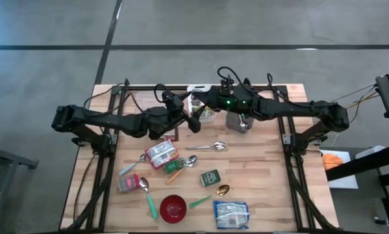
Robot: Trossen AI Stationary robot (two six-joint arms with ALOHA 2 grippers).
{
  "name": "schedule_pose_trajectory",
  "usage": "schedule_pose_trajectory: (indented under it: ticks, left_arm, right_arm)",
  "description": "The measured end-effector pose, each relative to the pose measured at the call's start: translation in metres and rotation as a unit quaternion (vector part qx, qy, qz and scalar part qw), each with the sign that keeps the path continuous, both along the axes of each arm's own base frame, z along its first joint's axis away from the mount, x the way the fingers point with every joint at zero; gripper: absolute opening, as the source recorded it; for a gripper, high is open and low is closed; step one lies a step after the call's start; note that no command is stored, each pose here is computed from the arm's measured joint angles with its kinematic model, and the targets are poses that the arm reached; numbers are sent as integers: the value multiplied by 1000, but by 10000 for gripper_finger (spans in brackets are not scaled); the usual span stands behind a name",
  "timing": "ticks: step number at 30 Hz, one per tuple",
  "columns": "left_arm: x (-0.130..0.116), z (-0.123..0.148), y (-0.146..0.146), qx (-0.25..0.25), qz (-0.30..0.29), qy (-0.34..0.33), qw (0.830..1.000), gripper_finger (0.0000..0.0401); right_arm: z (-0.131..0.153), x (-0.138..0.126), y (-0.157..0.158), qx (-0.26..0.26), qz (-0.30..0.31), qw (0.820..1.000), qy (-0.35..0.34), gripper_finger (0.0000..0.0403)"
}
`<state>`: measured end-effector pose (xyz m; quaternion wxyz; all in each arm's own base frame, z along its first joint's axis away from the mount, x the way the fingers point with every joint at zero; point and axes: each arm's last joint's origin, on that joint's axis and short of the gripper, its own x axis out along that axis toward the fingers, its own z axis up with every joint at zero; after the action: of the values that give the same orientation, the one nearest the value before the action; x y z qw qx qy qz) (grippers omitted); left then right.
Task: Pick & Place Food Item
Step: Put the brown seasoning bottle into the transparent bin
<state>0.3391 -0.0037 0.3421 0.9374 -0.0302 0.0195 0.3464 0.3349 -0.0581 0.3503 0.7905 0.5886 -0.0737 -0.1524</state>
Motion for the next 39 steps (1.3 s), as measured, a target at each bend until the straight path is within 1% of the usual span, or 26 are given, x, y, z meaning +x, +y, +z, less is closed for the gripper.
schedule_pose_trajectory:
  ticks: [4, 7, 11, 13, 19, 24, 26, 31, 39]
  left_arm:
    - [0, -4, -1, 1, -1, 20, 1000, 383]
    - [1, -6, -1, -1, -13, 23, 1000, 383]
    - [1, -7, -2, -2, -11, 26, 1000, 375]
    - [1, -7, -1, -4, -9, 23, 1000, 359]
    - [1, -6, -2, -2, -3, 21, 1000, 292]
    - [0, -5, -2, -2, -1, 19, 1000, 259]
    - [0, -4, -2, -3, -2, 12, 1000, 254]
    - [-1, -2, -2, -24, -2, -12, 1000, 253]
    - [0, 6, -2, -26, -2, -25, 999, 252]
  right_arm:
    - [1, 0, 0, 6, 3, 1000, -6, 182]
    - [3, 1, 0, 9, 10, 1000, -16, 182]
    - [1, 2, 1, 11, 16, 1000, -15, 182]
    - [1, 2, 0, 12, 15, 1000, -13, 182]
    - [1, 2, -1, 10, 10, 1000, -11, 182]
    - [0, 2, -1, 6, 9, 1000, -8, 182]
    - [1, 2, -1, 2, 9, 1000, -7, 182]
    - [0, 2, -1, 1, 8, 1000, -5, 182]
    - [0, 2, -2, -1, 8, 1000, -3, 182]
